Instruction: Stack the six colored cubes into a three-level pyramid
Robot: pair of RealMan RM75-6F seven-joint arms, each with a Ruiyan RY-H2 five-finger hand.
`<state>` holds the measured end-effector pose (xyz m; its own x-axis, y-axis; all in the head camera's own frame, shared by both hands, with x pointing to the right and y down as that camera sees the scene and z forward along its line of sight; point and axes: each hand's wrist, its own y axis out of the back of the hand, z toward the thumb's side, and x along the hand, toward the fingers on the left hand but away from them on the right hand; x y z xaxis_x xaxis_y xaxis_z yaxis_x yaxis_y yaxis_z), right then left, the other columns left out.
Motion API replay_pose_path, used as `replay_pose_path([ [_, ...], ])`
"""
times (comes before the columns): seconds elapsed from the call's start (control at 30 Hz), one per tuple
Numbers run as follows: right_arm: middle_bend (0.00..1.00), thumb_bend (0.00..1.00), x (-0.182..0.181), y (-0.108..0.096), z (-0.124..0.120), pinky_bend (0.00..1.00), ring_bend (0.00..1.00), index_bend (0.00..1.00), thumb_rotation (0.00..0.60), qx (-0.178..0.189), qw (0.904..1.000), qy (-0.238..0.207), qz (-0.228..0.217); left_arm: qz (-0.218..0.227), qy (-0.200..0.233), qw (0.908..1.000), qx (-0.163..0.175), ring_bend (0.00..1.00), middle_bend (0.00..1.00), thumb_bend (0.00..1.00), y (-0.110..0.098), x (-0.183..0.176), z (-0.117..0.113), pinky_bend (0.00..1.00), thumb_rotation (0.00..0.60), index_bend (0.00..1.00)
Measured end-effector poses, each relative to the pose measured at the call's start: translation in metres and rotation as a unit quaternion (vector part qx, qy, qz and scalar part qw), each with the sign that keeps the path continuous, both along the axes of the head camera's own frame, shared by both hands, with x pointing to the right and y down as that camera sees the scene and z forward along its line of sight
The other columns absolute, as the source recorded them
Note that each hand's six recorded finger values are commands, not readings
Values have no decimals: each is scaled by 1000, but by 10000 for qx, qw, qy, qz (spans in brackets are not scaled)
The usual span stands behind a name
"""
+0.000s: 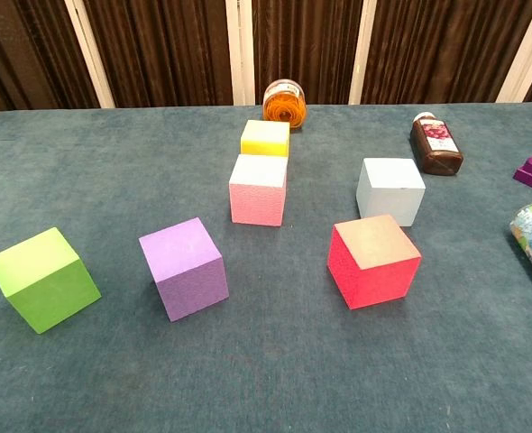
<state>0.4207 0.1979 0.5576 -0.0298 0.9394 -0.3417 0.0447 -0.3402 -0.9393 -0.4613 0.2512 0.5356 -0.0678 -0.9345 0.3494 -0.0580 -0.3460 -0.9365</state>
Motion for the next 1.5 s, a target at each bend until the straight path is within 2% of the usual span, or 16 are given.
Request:
replay_pose_path([
  [0.27, 32, 287, 1, 0, 1, 0, 0, 0, 600, -48, 10000, -6, 17, 8, -7, 10000, -8, 0, 0, 378, 0, 2, 1, 14, 600, 51],
  [0.67, 32, 285, -5, 2, 10, 0, 0, 11, 600, -286, 9992, -266, 36, -42, 23, 10000, -19, 0, 0, 378, 0, 1, 0, 14, 600, 48],
  [0.9, 32, 283, -16, -3, 13, 0, 0, 26, 600, -361, 9965, -758, 7, -57, 6, 10000, -19, 0, 0, 378, 2, 0, 0, 14, 600, 48],
  [1.13, 32, 282, -39, -25, 18, 0, 0, 49, 600, -640, 9930, -948, -281, -75, -23, 10000, -32, 0, 0, 378, -1, 1, 3, 14, 600, 47],
  [1.5, 32, 282, -82, -73, 34, 0, 0, 51, 600, -1521, 9807, -1170, -362, -113, -49, 9999, -51, 0, 0, 378, -1, 1, 5, 14, 600, 47],
])
